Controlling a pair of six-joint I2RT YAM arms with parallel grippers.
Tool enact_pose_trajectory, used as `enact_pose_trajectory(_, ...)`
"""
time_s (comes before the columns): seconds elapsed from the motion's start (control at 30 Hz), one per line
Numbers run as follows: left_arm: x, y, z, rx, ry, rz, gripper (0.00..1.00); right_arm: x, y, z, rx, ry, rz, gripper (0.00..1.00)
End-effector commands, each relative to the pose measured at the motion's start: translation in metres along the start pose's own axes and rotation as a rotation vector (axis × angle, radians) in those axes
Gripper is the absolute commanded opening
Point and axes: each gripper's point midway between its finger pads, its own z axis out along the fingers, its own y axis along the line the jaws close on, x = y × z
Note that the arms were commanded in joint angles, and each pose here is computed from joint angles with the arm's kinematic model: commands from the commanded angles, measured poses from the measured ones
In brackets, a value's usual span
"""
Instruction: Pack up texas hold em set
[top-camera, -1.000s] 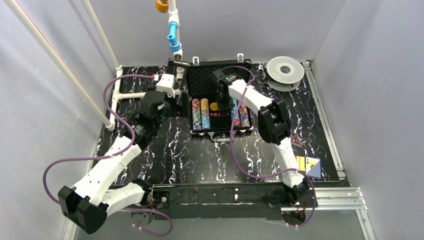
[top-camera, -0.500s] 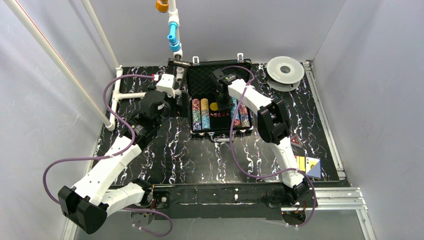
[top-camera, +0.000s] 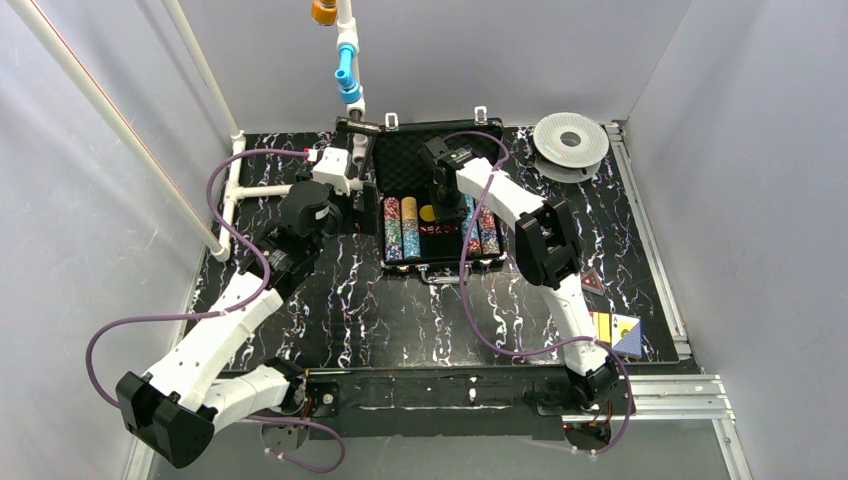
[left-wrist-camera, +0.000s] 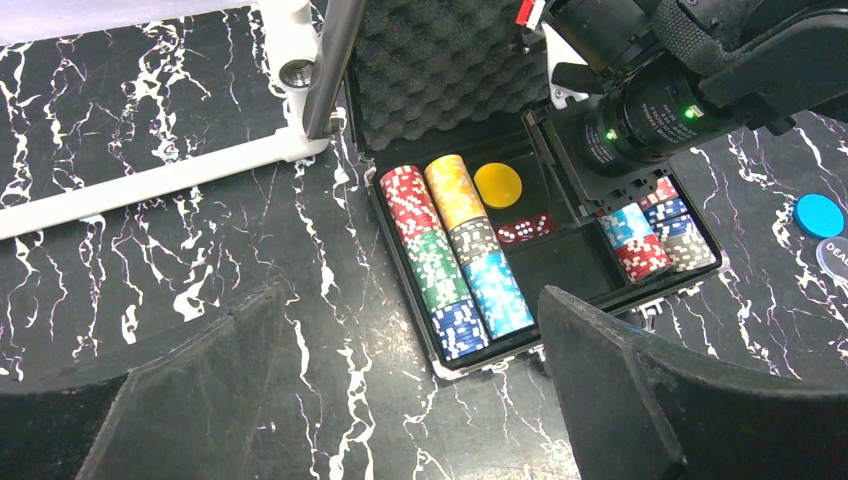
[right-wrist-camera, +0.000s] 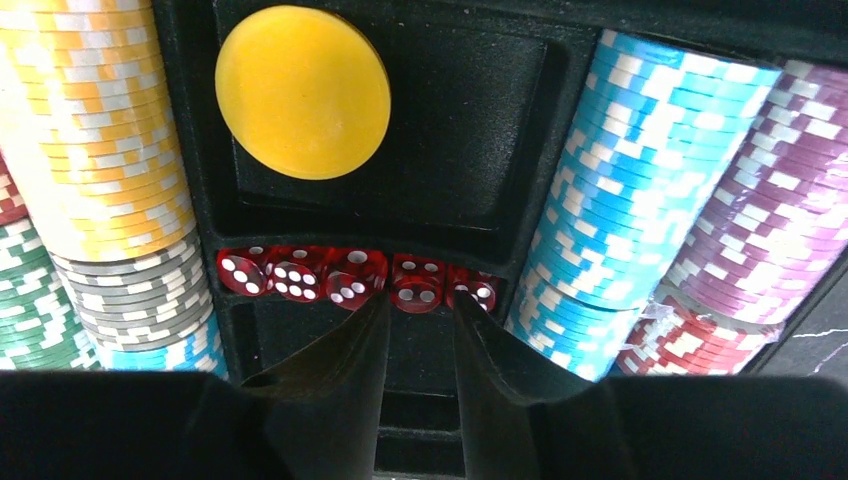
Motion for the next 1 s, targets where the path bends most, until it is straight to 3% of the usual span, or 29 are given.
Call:
enact_pose_trajectory(0.0,-0.018,-0.002,-0.008,0.008,-0.043,-0.001,1.00,-0.013,-0.002,-0.028,-0.008,-0.056,0.011,0.41)
enact_pose_trajectory(0.57,-0.017,-0.003,-0.007,0.014,-0.038,0.000,0.99,-0.024,-0.002,-0.070,-0.031,-0.129,0.040,0.42)
enact_pose_trajectory(0.97,-0.017,-0.003,-0.007,0.014,-0.039,0.000,1.00,-0.026,0.005,-0.045,-0.029,-0.087,0.034,0.42)
